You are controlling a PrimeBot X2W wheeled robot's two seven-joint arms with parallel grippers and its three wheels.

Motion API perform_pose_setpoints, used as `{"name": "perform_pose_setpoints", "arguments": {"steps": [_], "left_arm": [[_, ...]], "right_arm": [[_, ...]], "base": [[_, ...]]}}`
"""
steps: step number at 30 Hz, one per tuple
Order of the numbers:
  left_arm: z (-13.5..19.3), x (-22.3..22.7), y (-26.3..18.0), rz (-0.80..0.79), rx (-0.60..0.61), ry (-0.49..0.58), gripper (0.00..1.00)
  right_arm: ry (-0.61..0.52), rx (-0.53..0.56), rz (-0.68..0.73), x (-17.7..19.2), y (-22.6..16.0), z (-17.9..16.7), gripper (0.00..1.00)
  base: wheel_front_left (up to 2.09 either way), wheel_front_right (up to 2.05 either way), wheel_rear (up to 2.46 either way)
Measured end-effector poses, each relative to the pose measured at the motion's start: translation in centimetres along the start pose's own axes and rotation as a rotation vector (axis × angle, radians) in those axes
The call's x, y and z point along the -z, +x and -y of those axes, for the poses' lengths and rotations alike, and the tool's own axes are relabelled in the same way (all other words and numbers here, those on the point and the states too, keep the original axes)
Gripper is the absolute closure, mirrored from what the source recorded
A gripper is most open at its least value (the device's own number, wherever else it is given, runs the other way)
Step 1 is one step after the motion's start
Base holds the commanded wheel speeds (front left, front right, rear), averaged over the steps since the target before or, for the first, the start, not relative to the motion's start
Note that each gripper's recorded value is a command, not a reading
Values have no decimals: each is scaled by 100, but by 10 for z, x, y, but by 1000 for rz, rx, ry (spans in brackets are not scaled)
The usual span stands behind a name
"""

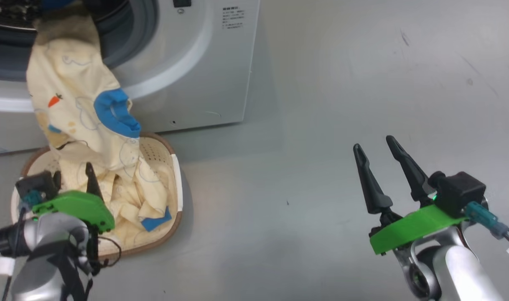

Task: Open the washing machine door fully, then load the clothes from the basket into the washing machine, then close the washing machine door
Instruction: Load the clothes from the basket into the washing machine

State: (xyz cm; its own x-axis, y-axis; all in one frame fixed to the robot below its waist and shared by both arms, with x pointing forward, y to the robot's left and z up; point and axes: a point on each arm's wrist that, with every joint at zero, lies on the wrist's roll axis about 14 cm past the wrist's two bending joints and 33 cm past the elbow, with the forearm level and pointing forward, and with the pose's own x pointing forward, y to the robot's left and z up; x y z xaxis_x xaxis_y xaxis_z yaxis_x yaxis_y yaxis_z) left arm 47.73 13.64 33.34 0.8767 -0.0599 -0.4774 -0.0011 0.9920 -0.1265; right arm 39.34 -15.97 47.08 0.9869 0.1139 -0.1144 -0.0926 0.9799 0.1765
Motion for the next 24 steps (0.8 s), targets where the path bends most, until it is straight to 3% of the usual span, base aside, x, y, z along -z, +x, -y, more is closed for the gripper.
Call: {"name": "perform_pose_setpoints", "arguments": {"steps": [10,24], "left_arm": [[9,33,80,-164,42,-41,0],[2,87,149,-345,-17,-147,0]], "right_arm": [[27,38,-24,28,35,21,0],[36,127,-97,71,44,56,0]], "base": [[0,0,0],[0,0,0]]}}
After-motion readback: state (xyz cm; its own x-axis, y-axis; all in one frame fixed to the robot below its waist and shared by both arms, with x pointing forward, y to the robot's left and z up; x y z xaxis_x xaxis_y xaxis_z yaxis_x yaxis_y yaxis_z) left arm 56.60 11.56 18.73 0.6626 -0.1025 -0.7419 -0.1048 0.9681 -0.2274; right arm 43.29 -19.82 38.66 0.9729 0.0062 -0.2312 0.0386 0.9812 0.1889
